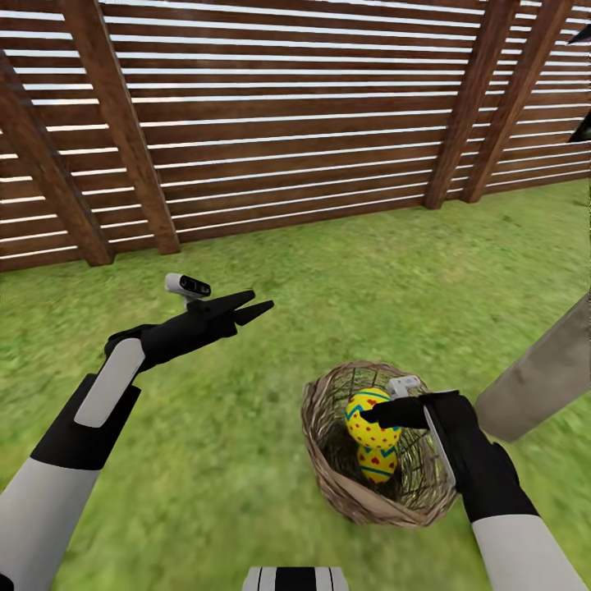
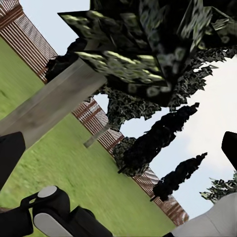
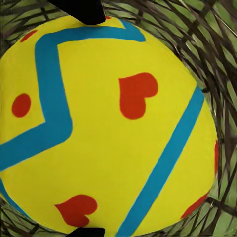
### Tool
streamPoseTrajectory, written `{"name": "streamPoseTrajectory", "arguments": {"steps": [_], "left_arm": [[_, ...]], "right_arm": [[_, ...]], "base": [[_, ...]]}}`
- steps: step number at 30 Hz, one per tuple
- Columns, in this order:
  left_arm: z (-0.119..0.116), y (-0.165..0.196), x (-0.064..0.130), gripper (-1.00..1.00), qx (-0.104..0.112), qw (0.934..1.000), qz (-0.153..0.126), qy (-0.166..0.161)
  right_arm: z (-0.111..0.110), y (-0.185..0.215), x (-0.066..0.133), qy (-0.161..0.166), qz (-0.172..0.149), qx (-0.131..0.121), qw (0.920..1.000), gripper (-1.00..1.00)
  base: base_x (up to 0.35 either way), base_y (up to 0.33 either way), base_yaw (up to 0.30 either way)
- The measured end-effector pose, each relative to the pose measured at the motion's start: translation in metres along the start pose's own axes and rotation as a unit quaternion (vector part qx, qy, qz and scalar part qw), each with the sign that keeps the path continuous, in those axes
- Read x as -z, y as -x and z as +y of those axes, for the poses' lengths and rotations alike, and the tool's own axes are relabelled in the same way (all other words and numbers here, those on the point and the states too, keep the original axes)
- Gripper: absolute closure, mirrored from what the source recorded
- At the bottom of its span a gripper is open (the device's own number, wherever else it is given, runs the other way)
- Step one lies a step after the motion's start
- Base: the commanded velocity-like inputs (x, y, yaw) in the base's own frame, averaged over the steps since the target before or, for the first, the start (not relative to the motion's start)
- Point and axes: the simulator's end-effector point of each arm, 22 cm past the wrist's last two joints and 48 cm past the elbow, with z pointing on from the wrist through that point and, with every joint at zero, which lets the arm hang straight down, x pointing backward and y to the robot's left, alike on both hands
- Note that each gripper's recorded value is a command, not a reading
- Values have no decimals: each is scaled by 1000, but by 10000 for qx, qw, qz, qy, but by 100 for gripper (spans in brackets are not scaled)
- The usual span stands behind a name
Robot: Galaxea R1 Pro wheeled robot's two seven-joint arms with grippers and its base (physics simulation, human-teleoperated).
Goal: Take the three Easter eggs out of the wicker basket on the lawn in the garden, then place them on the lawn next to a single tree (choose any tree) so that all three eggs are next to the same tree and none are left in the basket.
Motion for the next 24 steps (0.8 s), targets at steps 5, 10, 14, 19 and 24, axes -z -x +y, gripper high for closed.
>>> {"name": "streamPoseTrajectory", "arguments": {"steps": [5, 10, 14, 19, 24], "left_arm": [[-13, 4, -3, -100, -95, 9999, 3, -45], [-25, 6, -6, -100, -188, 9998, 20, -84], [-35, 8, -8, -100, -260, 9996, 33, -112], [-32, 5, -5, -100, -205, 9997, -22, -110], [-31, 4, -5, -100, -194, 9998, -23, -100]], "right_arm": [[1, 8, 11, -26, -83, 15, 10000, 100], [7, 20, 33, -63, -378, 117, 9992, 100], [8, 26, 42, -78, -471, 145, 9988, 100], [17, 23, 35, -27, -419, 189, 9989, 100], [15, 24, 36, -41, -439, 193, 9988, 100]], "base": [[0, 0, 0], [0, 0, 0], [0, 0, 0], [-21, 0, 0], [-304, 0, 0]]}}
